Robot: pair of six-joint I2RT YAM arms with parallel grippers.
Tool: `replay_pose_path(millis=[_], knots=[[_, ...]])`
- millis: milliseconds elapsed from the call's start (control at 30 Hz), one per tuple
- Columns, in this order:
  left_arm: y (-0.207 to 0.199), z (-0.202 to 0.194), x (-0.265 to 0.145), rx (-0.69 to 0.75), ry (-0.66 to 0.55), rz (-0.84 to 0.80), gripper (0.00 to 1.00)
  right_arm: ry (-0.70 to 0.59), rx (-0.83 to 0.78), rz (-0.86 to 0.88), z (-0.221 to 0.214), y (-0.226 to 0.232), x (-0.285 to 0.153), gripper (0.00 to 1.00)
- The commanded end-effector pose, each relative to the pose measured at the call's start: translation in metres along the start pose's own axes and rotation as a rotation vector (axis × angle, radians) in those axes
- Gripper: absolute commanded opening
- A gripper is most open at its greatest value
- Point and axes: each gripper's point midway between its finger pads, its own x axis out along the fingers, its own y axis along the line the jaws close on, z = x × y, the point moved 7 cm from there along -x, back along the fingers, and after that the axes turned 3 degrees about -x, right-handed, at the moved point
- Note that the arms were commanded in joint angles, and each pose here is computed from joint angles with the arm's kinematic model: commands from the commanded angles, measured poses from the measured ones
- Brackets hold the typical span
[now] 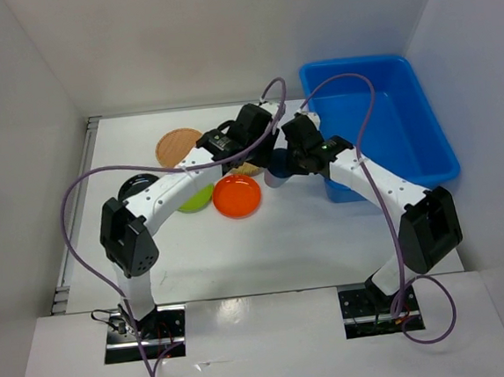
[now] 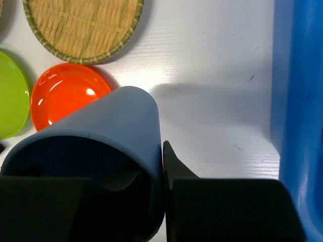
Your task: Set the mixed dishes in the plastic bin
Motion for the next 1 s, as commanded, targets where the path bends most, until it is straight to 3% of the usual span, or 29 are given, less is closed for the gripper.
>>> replay_pose_path(millis=[0, 167, 267, 500, 600, 667, 767, 967], knots=[[0.001, 0.031, -0.046, -0.060, -0.145, -0.029, 0.39, -0.139, 0.086, -0.022, 0.030, -0.001, -0.019, 0.00], [0.000, 0.047, -0.085, -0.081, -0.238, -0.078, 0.75, -0.161, 0.113, -0.042, 0.029, -0.006, -0.024, 0.00], [0.001, 0.059, -0.119, -0.101, -0.332, -0.116, 0.86, -0.173, 0.116, -0.045, 0.032, -0.006, -0.026, 0.00], [0.043, 0.051, -0.188, -0.226, -0.526, 0.032, 0.95, -0.326, 0.173, -0.033, 0.075, -0.026, -0.081, 0.00], [0.081, 0.036, -0.191, -0.304, -0.545, 0.234, 0.99, -0.400, 0.199, -0.058, 0.086, -0.046, -0.116, 0.00], [0.109, 0.013, -0.170, -0.335, -0.487, 0.390, 0.99, -0.447, 0.229, -0.085, 0.089, -0.065, -0.137, 0.00], [0.144, -0.009, -0.147, -0.386, -0.399, 0.477, 0.99, -0.464, 0.272, -0.149, 0.089, -0.097, -0.144, 0.00], [0.197, -0.026, -0.125, -0.532, -0.405, 0.413, 0.99, -0.497, 0.348, -0.280, 0.077, -0.159, -0.154, 0.00]])
